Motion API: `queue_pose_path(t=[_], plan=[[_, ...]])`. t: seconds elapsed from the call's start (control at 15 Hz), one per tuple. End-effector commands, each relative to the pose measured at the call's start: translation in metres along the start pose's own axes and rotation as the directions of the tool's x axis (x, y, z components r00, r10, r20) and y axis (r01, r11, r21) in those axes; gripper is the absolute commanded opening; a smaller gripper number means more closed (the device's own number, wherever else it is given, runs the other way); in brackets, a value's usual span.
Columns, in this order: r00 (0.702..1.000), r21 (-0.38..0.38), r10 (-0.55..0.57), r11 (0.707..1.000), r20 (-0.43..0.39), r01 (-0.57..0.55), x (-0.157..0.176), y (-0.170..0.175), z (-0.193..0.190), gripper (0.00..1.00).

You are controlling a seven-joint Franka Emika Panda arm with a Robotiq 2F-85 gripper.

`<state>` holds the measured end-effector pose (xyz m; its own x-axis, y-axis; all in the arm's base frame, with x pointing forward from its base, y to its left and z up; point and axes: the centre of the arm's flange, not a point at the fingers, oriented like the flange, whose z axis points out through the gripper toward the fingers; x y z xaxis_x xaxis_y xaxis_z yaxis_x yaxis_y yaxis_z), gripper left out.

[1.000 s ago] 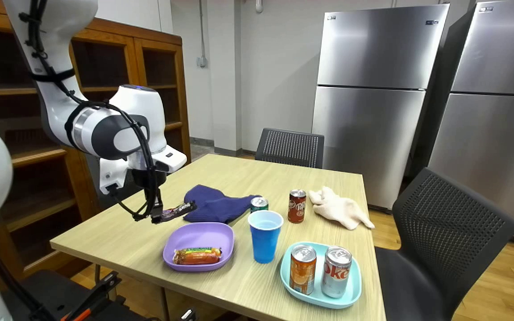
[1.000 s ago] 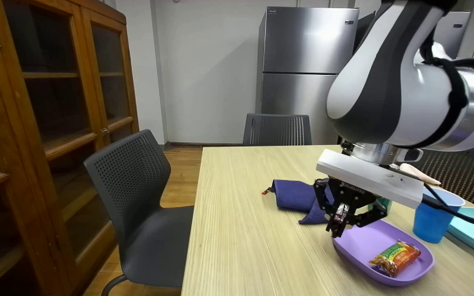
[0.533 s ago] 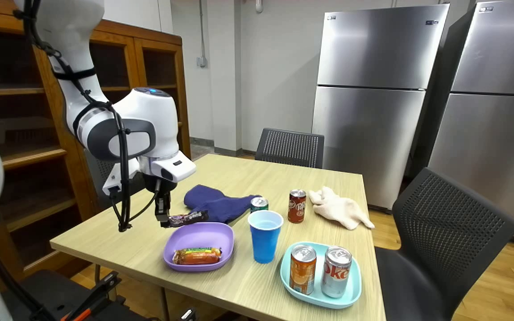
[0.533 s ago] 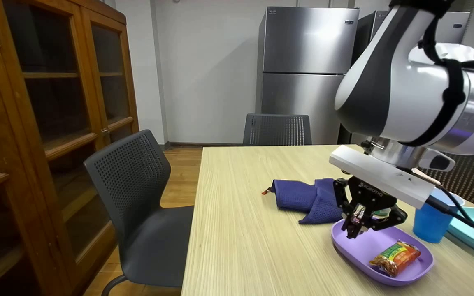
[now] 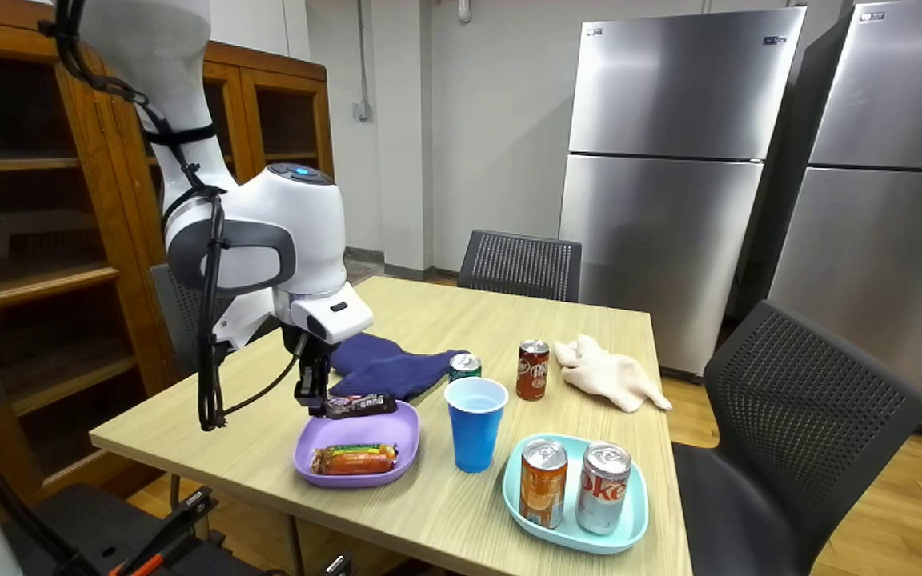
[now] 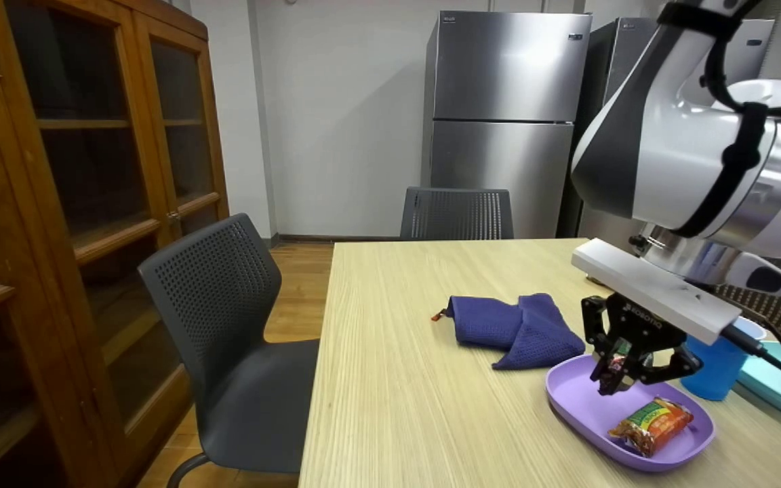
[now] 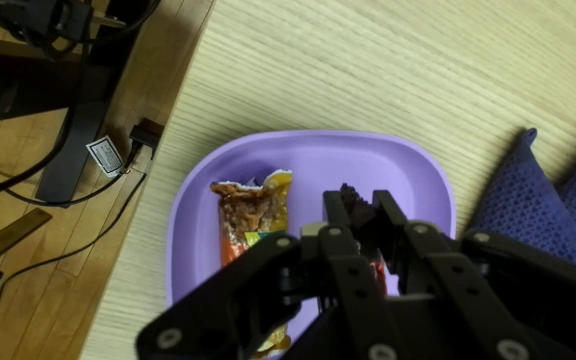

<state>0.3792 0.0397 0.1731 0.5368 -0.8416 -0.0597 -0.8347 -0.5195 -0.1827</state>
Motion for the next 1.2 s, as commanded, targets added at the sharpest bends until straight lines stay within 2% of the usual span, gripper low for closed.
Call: queue_pose_path(t=[0.0,0.47,0.87,0.93,1.0,1.13], plan=[[1.0,0.017,0.027,1.0,-0.001,-0.027,0.013,0.01,0.012,0.05],[0.999,-0.006,0.041,0.999,0.013,-0.041,0.027,0.014,0.03,0.05],[1.0,-0.01,0.004,1.0,0.025,-0.004,0.03,0.008,0.041,0.06],[1.0,-0.009,-0.006,1.0,0.03,0.007,0.027,0.007,0.041,0.44],[0.999,-0.009,-0.017,1.0,0.032,0.018,0.025,0.006,0.041,0.44],[0.998,0.0,-0.045,0.999,0.035,0.045,0.018,0.003,0.036,0.57]])
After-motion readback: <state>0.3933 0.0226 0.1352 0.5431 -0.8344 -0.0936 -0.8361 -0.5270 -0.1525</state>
